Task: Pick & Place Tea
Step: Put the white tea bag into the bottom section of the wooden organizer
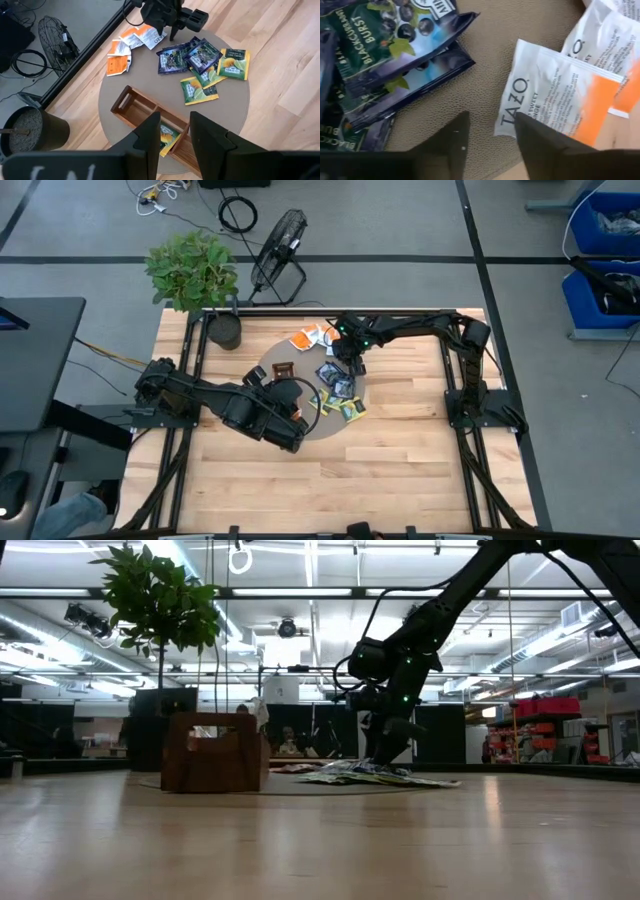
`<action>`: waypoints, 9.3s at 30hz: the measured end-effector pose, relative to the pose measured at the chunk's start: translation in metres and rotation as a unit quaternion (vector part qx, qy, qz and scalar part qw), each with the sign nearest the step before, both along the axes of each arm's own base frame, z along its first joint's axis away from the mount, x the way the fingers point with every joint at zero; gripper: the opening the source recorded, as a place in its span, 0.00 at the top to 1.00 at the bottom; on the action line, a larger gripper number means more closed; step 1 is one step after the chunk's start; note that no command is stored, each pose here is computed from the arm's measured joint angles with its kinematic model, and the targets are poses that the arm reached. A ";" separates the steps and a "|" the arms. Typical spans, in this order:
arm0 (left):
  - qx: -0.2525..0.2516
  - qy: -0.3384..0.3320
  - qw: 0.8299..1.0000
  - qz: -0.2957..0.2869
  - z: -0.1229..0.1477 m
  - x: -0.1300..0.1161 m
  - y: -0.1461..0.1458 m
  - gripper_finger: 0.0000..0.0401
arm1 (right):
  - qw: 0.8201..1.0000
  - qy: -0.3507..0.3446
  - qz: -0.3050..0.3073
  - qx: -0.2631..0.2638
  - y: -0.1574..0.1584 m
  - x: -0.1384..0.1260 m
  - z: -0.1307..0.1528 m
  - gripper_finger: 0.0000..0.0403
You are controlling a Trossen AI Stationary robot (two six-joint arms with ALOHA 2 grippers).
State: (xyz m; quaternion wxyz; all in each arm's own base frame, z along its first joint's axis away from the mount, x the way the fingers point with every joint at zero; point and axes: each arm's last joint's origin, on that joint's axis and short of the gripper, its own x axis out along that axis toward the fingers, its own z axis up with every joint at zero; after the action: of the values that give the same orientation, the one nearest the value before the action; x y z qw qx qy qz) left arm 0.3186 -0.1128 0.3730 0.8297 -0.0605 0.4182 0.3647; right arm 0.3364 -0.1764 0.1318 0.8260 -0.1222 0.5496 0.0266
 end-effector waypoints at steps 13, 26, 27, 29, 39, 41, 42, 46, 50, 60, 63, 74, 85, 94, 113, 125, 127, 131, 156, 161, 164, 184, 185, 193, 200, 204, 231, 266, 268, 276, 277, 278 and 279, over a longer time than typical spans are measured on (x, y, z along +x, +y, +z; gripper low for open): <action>-0.005 -0.010 1.000 0.000 0.000 0.002 -0.001 0.73 | 1.000 0.004 -0.016 0.014 0.001 -0.001 -0.001 0.99; -0.005 -0.012 1.000 -0.001 0.000 0.002 -0.001 0.73 | 1.000 -0.005 -0.010 -0.019 0.014 0.007 0.030 1.00; -0.005 -0.012 1.000 -0.001 0.000 0.002 -0.001 0.73 | 1.000 -0.007 -0.008 -0.019 0.016 0.008 0.033 1.00; -0.005 -0.012 1.000 -0.001 0.000 0.002 -0.001 0.73 | 1.000 -0.014 -0.003 -0.022 0.018 0.011 0.039 1.00; -0.007 -0.014 1.000 -0.001 0.001 0.002 -0.001 0.73 | 0.999 -0.026 -0.002 -0.045 0.015 0.013 0.057 0.92; -0.007 -0.015 1.000 -0.001 0.001 0.003 -0.001 0.73 | 0.999 -0.029 -0.020 -0.037 0.010 0.011 0.057 0.83; -0.008 -0.015 1.000 -0.002 0.001 0.003 -0.002 0.73 | 0.999 -0.031 -0.031 -0.031 0.006 0.009 0.057 0.77; -0.008 -0.016 1.000 -0.002 0.001 0.003 -0.002 0.73 | 0.996 -0.048 -0.080 -0.009 -0.009 0.003 0.058 0.50; -0.008 -0.017 1.000 -0.002 0.001 0.003 -0.002 0.73 | 0.989 -0.068 -0.127 0.016 -0.020 0.004 0.051 0.25; -0.008 -0.018 1.000 -0.002 0.001 0.003 -0.003 0.73 | 0.987 -0.043 -0.151 0.023 -0.028 0.013 0.011 0.04; -0.008 -0.019 1.000 -0.003 0.001 0.003 -0.003 0.73 | 0.986 -0.043 -0.159 0.028 -0.030 0.014 0.004 0.06; -0.008 -0.019 1.000 -0.003 0.001 0.003 -0.003 0.73 | 0.986 -0.038 -0.157 0.036 -0.031 0.014 0.000 0.27; -0.009 -0.019 1.000 -0.003 0.001 0.003 -0.003 0.73 | 0.987 -0.027 -0.156 0.036 -0.030 0.012 -0.001 0.77; -0.009 -0.020 1.000 -0.004 0.001 0.003 -0.003 0.73 | 0.988 -0.018 -0.149 0.029 -0.027 0.012 0.000 0.99; -0.011 -0.014 1.000 -0.009 0.001 0.003 -0.004 0.73 | 0.990 -0.074 -0.101 0.062 0.009 -0.018 0.101 1.00; 0.068 0.068 0.964 -0.246 0.005 0.017 -0.011 0.72 | 0.945 -0.209 0.080 0.237 0.107 -0.046 0.196 1.00; 0.098 0.062 0.948 -0.297 0.008 0.023 -0.014 0.72 | 0.939 -0.226 0.105 0.237 0.122 -0.048 0.206 1.00; 0.143 0.031 0.924 -0.353 0.016 0.035 -0.019 0.72 | 0.930 -0.239 0.147 0.238 0.147 -0.051 0.216 1.00; 0.144 -0.019 0.916 -0.375 0.025 0.052 -0.002 0.72 | 0.914 -0.273 0.197 0.224 0.180 -0.046 0.226 1.00; 0.144 -0.020 0.917 -0.370 0.025 0.053 0.001 0.72 | 0.912 -0.280 0.196 0.225 0.180 -0.046 0.227 1.00; 0.141 -0.022 0.919 -0.367 0.025 0.053 0.001 0.74 | 0.913 -0.280 0.195 0.225 0.180 -0.046 0.227 1.00; 0.107 -0.037 0.951 -0.288 0.021 0.044 -0.008 0.99 | 0.924 -0.274 0.178 0.200 0.178 -0.052 0.229 0.78; 0.112 -0.034 0.955 -0.273 0.020 0.041 -0.010 0.99 | 0.923 -0.276 0.179 0.198 0.178 -0.053 0.230 0.74; 0.179 -0.085 0.972 -0.124 0.018 0.014 -0.036 1.00 | 0.928 -0.279 0.163 0.185 0.178 -0.077 0.244 0.54; 0.220 -0.221 0.950 -0.017 0.009 -0.012 -0.071 1.00 | 0.938 -0.272 0.130 0.170 0.177 -0.089 0.241 0.52; 0.220 -0.270 0.937 0.005 -0.011 -0.005 -0.089 1.00 | 0.941 -0.274 0.103 0.171 0.176 -0.088 0.226 0.54; 0.102 -0.262 0.947 0.157 -0.119 0.041 -0.094 1.00 | 0.939 -0.254 0.078 0.217 0.234 -0.132 0.160 0.61; 0.073 -0.255 0.963 0.051 0.023 -0.006 -0.040 1.00 | 0.890 -0.383 0.247 -0.001 0.244 -0.127 0.177 0.61; 0.078 -0.257 0.962 0.056 0.022 -0.002 -0.036 1.00 | 0.865 -0.418 0.272 -0.055 0.245 -0.123 0.184 0.61; 0.085 -0.227 0.968 0.066 0.012 0.013 -0.024 1.00 | 0.869 -0.361 0.310 -0.136 0.249 -0.084 0.217 0.59; 0.087 -0.225 0.968 0.065 0.011 0.014 -0.024 1.00 | 0.875 -0.342 0.314 -0.138 0.250 -0.077 0.220 0.58; 0.089 -0.222 0.969 0.063 0.010 0.015 -0.024 1.00 | 0.881 -0.319 0.318 -0.141 0.249 -0.071 0.221 0.56; 0.090 -0.219 0.970 0.062 0.009 0.015 -0.025 1.00 | 0.885 -0.302 0.322 -0.144 0.249 -0.064 0.223 0.55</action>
State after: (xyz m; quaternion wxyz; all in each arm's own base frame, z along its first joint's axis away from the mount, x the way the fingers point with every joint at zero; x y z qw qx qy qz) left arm 0.3340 -0.1374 0.3817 0.8791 -0.0898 0.1871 0.4291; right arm 0.2724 0.0726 0.3546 0.8714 -0.4123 0.2012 0.1737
